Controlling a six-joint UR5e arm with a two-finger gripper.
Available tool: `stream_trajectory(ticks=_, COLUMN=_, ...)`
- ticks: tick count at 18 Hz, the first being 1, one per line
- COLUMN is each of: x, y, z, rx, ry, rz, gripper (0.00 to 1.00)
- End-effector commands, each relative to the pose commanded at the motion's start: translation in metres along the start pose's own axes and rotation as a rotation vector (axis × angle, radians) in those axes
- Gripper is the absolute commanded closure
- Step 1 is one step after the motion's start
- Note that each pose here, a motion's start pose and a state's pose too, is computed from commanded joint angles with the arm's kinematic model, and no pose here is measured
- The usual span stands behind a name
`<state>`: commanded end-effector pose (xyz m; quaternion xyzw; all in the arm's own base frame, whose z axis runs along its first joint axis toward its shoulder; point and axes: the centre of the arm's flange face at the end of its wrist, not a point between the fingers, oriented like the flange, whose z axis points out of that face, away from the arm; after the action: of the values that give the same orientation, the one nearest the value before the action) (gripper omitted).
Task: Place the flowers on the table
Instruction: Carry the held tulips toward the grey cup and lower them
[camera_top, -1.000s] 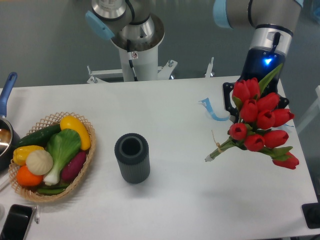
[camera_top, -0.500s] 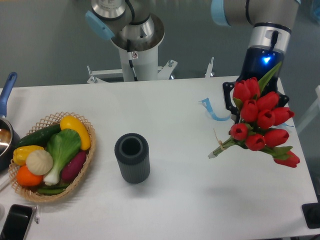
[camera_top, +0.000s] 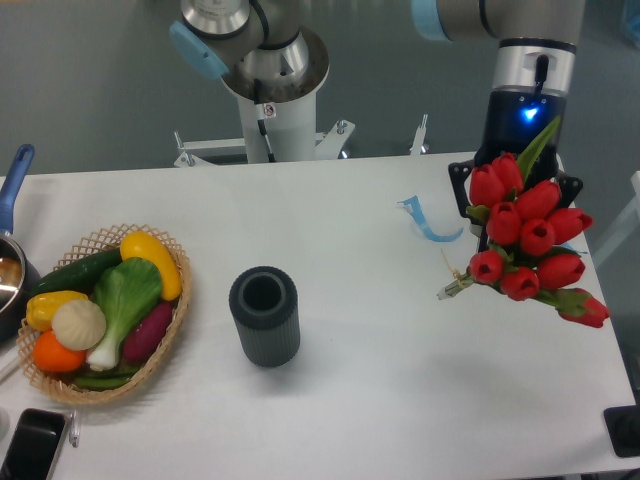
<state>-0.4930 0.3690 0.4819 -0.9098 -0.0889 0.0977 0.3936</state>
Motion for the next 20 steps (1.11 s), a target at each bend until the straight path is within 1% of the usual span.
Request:
stream_trajectory(ticks=2, x=0.005, y=0.005, z=0.008, rx=-0.061, ry=-0.029, rz=0.017, gripper=0.6)
stream_trajectory(ticks=5, x=0.026, y=0.014, z=0.031, rx=-0.182, ry=-0.052, rz=0.123, gripper=0.6)
stream_trajectory(ticks=7, x=0.035, y=0.017, z=0.047, rx=-0.243, ry=-0.059, rz=0.159, gripper=0.6)
stream_trajectory(ticks=10, x=0.045, y=0.027, z=0.082, rx=-0.352, ry=-0.062, rz=0.206, gripper=0.6)
stream_trajectory(ticks=15, x=0.078, y=0.039, z=0.158, rx=-0.629, ry=-0.103, rz=0.384, gripper=0.6)
stream_trajectory(ticks=17, x=0.087, y=0.045, z=0.184, rx=-0.723, ry=-0.099, rz=0.425, gripper=0.6)
stream_trajectory(ticks=18, x=0.093, y=0.051, z=0.196, rx=-0.765, ry=-0.081, rz=0.439, gripper=0.6)
stream_trajectory(ticks=20, x=0.1, y=0.064, z=0.213, rx=-0.834, ry=-0.067, rz=0.464, gripper=0.6)
